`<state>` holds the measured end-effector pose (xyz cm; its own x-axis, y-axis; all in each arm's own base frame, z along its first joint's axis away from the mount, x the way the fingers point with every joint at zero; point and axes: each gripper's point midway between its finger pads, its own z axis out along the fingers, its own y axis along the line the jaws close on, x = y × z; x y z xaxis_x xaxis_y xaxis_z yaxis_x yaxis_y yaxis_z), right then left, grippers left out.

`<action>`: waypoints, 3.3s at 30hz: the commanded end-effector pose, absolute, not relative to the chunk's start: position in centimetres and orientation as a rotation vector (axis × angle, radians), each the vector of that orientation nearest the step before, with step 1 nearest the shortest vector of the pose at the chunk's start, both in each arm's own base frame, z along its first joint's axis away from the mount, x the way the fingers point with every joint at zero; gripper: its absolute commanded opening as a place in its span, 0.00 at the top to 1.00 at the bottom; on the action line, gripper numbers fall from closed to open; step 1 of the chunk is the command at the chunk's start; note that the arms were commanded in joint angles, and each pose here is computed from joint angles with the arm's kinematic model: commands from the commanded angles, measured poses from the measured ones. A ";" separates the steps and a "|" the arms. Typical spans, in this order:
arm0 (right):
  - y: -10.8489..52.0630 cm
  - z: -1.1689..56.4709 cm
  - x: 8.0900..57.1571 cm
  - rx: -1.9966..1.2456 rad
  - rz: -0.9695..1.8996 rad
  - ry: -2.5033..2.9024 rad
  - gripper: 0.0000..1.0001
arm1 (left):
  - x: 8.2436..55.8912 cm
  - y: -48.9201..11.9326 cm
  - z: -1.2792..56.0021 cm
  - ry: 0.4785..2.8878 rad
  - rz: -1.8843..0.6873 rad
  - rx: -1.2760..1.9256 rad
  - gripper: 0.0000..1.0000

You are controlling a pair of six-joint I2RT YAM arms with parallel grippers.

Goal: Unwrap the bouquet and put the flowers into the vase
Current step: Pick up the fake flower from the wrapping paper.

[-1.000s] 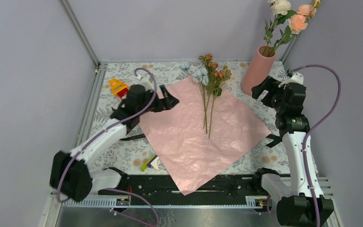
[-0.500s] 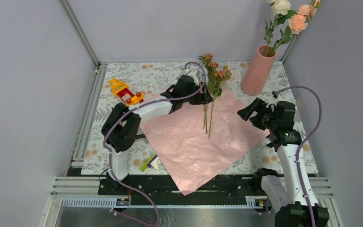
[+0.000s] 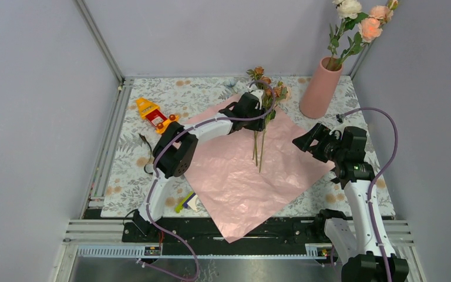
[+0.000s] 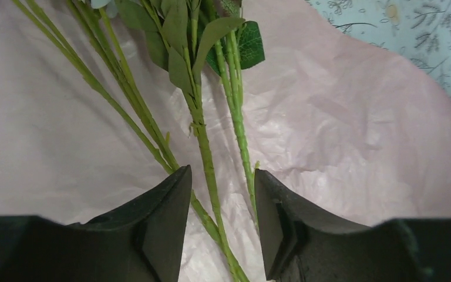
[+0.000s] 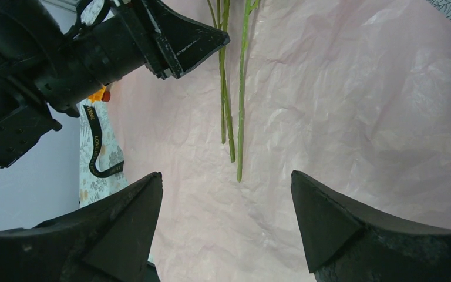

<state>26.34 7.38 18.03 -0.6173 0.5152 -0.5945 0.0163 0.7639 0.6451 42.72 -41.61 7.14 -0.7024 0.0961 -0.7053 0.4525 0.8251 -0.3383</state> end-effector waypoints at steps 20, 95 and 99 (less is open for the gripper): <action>8.2 18.5 26.1 0.370 0.830 2.126 0.14 | 44.2 -42.3 6.1 2.269 -0.544 0.517 0.75; 23.5 38.2 20.4 -0.257 1.663 1.494 0.25 | 14.8 -34.2 36.0 1.355 -1.872 0.482 1.00; 24.4 38.9 19.5 -0.295 1.691 1.471 0.27 | 14.8 -34.2 35.8 1.367 -1.869 0.465 1.00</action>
